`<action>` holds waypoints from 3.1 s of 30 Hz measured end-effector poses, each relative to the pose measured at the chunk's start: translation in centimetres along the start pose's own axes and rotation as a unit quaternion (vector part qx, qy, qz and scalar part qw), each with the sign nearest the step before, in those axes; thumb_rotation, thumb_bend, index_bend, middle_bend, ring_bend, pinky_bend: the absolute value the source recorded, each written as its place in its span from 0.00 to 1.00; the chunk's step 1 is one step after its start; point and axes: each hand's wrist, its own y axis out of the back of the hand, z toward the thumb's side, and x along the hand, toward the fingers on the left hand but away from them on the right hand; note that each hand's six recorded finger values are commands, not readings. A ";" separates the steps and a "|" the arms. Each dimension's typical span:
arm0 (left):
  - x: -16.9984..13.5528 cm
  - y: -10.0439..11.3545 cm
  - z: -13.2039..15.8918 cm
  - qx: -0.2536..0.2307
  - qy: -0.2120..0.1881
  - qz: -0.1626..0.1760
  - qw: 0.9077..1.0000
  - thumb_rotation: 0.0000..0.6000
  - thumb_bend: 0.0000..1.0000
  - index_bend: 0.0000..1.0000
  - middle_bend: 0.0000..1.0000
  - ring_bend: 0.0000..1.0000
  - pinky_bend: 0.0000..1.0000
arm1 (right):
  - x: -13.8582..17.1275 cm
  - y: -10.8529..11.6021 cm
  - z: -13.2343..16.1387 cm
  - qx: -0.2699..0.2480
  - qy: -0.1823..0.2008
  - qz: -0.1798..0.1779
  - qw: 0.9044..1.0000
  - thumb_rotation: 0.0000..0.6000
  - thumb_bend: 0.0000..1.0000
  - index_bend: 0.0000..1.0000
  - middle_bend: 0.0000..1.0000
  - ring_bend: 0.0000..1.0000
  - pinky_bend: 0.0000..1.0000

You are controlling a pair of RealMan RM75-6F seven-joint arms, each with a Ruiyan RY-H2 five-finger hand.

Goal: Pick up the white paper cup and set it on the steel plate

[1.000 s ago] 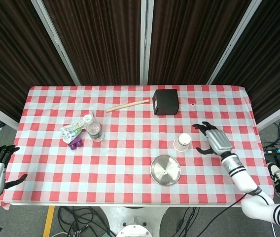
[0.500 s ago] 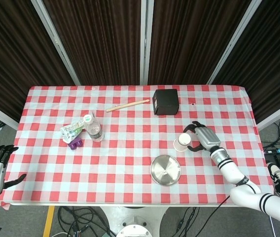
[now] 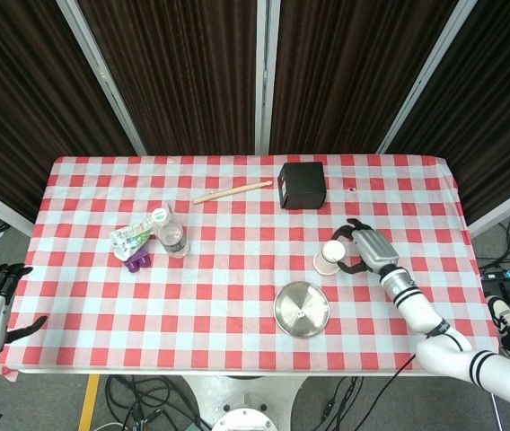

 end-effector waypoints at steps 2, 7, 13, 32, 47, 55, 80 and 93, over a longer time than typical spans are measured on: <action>0.0 0.1 0.0 0.000 0.000 0.001 1.000 1.00 0.11 0.20 0.16 0.12 0.16 | 0.5 0.2 0.5 0.001 0.013 -0.003 1.000 1.00 0.30 0.52 0.28 0.06 0.15; -0.1 0.2 0.1 0.001 -0.002 0.004 1.000 1.00 0.11 0.20 0.16 0.12 0.16 | 2.6 0.7 2.5 0.005 0.064 -0.007 0.998 1.00 0.30 0.53 0.29 0.07 0.15; -0.1 0.1 0.2 0.000 -0.003 0.002 1.000 1.00 0.11 0.20 0.16 0.12 0.16 | 5.4 -0.7 5.1 0.016 0.133 0.018 0.991 1.00 0.30 0.54 0.30 0.07 0.14; -0.4 -0.3 -0.2 -0.004 0.003 -0.001 1.000 1.00 0.11 0.20 0.16 0.12 0.16 | 4.8 -6.0 6.8 0.061 0.174 0.043 0.982 1.00 0.30 0.54 0.30 0.07 0.13; -0.5 -0.4 -0.3 -0.006 0.004 -0.003 1.000 1.00 0.11 0.20 0.16 0.12 0.16 | 5.9 -6.5 6.9 0.064 0.188 0.063 0.978 1.00 0.31 0.54 0.30 0.07 0.12; -0.5 -0.3 -0.3 -0.007 0.004 0.000 1.000 1.00 0.11 0.20 0.16 0.12 0.16 | 5.0 -5.9 6.8 0.060 0.176 0.048 0.981 1.00 0.31 0.54 0.30 0.07 0.12; -0.6 -0.2 -0.2 -0.006 0.004 0.001 1.000 1.00 0.11 0.20 0.16 0.12 0.16 | 5.6 -5.6 6.7 0.108 0.181 0.032 0.977 1.00 0.31 0.54 0.30 0.07 0.11; -0.8 -0.3 -0.4 -0.007 0.005 0.001 1.000 1.00 0.11 0.20 0.16 0.12 0.16 | 5.9 -6.1 6.8 0.099 0.184 0.050 0.977 1.00 0.32 0.54 0.30 0.07 0.11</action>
